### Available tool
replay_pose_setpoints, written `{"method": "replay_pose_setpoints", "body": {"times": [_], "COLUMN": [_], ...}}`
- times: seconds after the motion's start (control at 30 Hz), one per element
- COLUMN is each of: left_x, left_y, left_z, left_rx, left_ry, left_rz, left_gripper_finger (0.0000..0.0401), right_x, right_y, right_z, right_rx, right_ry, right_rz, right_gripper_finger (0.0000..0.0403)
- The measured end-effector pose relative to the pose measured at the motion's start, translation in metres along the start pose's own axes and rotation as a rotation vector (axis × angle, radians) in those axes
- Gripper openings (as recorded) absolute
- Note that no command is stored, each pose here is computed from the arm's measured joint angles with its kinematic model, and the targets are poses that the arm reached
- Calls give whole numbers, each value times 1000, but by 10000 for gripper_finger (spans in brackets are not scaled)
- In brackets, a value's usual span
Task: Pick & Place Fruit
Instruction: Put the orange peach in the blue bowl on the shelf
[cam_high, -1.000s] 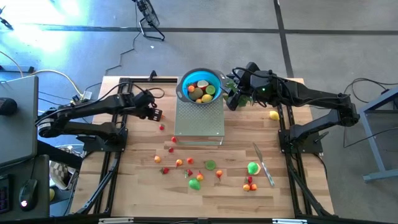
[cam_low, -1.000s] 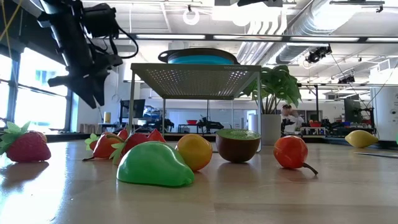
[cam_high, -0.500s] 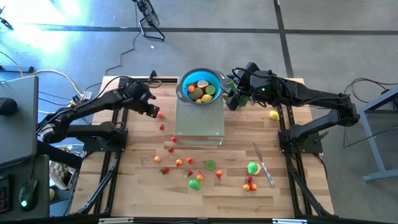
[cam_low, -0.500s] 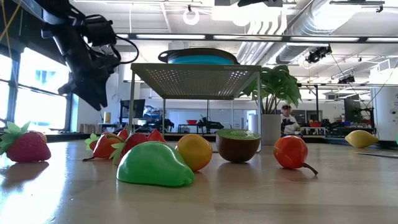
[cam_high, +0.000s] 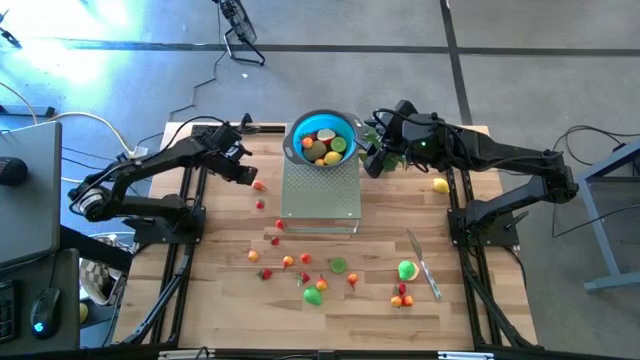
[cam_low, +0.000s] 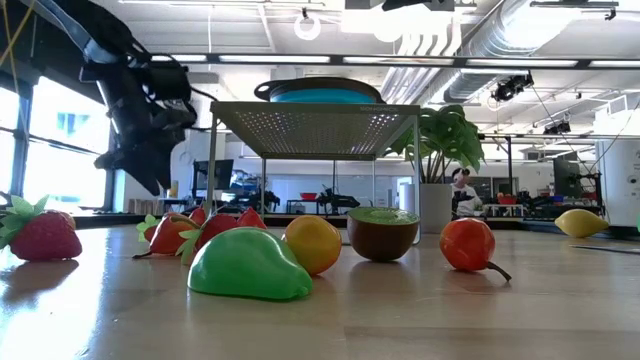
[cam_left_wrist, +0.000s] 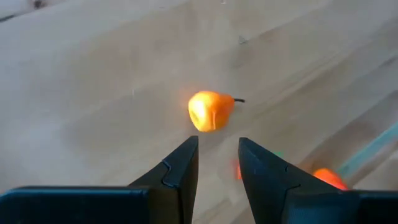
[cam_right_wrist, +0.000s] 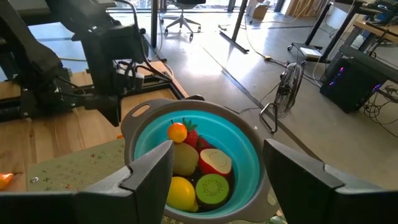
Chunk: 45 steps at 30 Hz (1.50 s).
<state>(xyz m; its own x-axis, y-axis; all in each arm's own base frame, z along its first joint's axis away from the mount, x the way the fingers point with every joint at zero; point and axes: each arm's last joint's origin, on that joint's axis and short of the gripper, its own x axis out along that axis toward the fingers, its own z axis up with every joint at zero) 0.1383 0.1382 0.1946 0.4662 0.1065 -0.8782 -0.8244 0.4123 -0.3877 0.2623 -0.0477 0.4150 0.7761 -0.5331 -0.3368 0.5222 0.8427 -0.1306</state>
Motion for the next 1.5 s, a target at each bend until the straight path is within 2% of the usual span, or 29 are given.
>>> {"method": "replay_pose_setpoints", "body": {"times": [0.17,0.5,0.67,1.23,1.5], "left_x": [13,21,25,29,29], "left_y": [0,1,2,3,2], "left_z": [9,12,13,16,16], "left_rx": [-29,-73,-77,-132,-102], "left_ry": [-16,-11,6,-8,-5], "left_rz": [-5,2,10,18,12], "left_gripper_finger": [146,274,316,326,326], "right_x": [0,0,0,0,0], "right_y": [0,0,0,0,0], "right_z": [0,0,0,0,0], "right_rx": [0,-6,-8,-8,-8], "right_ry": [0,0,0,0,0], "right_rz": [0,0,-1,-5,-5], "right_gripper_finger": [239,239,239,239,239]}}
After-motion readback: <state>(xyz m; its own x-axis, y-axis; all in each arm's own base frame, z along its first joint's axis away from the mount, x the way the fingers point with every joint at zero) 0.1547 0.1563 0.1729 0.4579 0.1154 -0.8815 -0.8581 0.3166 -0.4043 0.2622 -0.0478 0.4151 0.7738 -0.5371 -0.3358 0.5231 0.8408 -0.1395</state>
